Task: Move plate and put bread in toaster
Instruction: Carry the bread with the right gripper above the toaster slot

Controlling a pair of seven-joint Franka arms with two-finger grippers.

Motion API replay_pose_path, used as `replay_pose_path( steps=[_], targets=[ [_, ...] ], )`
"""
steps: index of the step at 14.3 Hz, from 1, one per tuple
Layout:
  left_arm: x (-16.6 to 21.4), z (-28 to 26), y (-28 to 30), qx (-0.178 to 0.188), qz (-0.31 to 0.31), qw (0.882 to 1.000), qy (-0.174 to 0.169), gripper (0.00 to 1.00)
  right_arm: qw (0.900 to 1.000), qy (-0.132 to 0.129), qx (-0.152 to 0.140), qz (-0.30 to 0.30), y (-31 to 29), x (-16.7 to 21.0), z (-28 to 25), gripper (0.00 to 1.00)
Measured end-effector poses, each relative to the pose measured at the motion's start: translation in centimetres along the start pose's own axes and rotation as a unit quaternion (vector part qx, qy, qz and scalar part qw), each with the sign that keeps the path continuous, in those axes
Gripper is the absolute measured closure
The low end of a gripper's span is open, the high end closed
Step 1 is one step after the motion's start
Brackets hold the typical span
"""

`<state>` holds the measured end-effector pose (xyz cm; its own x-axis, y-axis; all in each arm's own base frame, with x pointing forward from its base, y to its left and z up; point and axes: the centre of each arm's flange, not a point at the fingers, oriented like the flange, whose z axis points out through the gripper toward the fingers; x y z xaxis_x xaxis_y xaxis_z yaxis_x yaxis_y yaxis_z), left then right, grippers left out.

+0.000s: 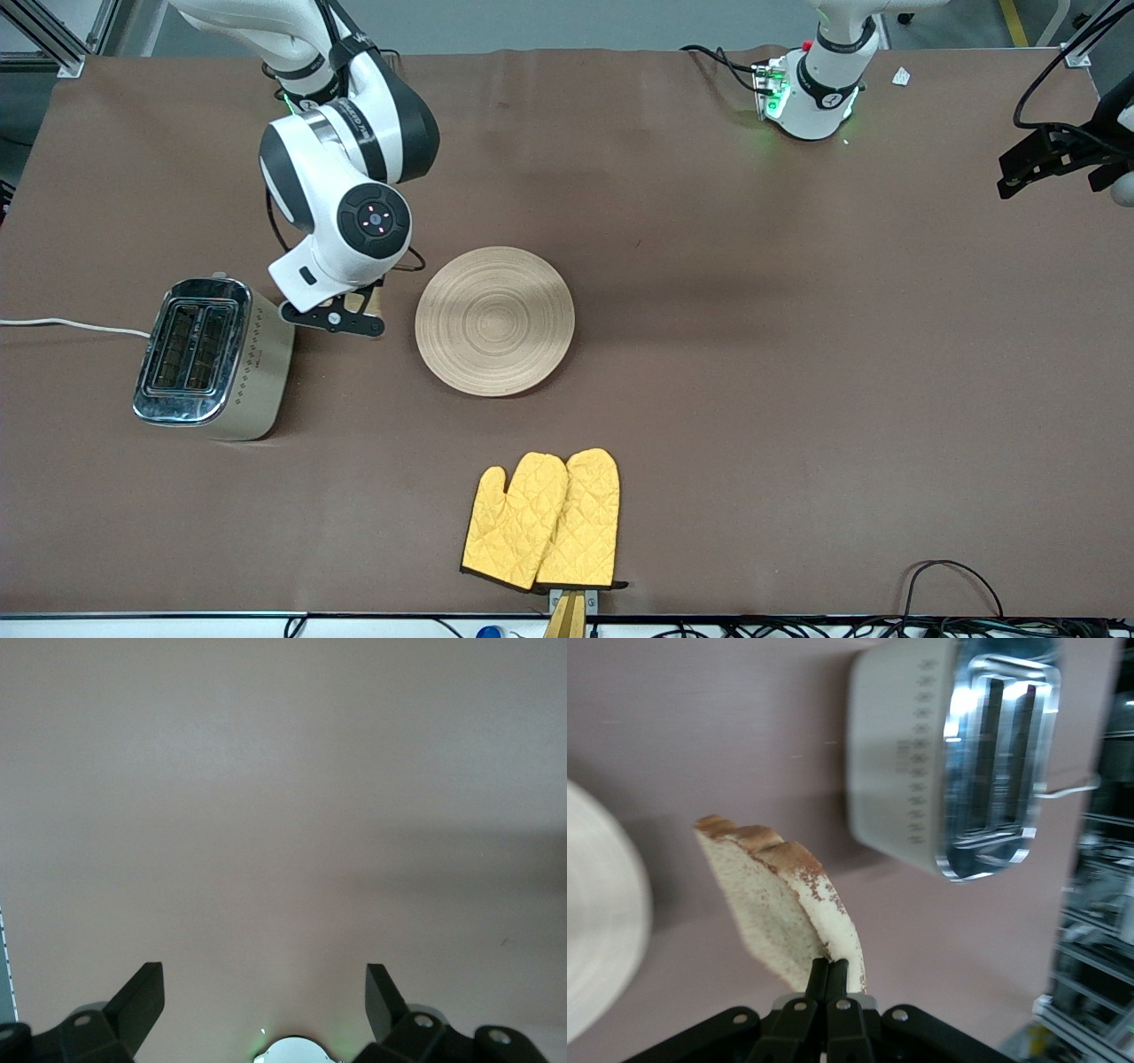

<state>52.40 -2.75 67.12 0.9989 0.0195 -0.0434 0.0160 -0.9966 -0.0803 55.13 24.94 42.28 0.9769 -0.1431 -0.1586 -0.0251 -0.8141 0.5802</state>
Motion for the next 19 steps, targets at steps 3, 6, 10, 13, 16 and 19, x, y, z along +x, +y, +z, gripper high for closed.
replay_pose_path(
  steps=[3, 6, 10, 13, 16, 19],
  targets=[
    [0.0, 0.0, 0.3, 0.0, 0.003, 1.0, 0.0, 0.0, 0.997, 0.001, -0.076, 0.02, 1.8, 0.4, 1.0, 0.99],
    [-0.2, 0.0, 0.8, -0.002, 0.007, 1.0, -0.004, 0.0, 0.987, 0.012, -0.153, 0.043, 3.5, 1.1, 1.6, 0.99],
    [-0.2, 0.1, 1.4, -0.021, 0.012, 1.0, -0.007, 0.0, 0.973, 0.028, -0.206, 0.1, 5.7, 3.1, 3.2, 0.99],
    [-0.2, 0.1, 1.7, -0.026, 0.014, 1.0, -0.008, 0.0, 0.966, 0.017, -0.212, 0.149, 8.3, 5.2, 5.2, 0.99],
    [-0.2, 0.3, 2.0, -0.026, 0.017, 0.999, -0.009, 0.0, 0.96, 0.003, -0.207, 0.188, 10.5, 7.1, 6.6, 0.99],
    [-0.3, 0.3, 2.3, -0.026, 0.02, 0.999, -0.009, 0.0, 0.956, -0.005, -0.205, 0.208, 11.2, 8.5, 7.0, 0.99]
  ],
)
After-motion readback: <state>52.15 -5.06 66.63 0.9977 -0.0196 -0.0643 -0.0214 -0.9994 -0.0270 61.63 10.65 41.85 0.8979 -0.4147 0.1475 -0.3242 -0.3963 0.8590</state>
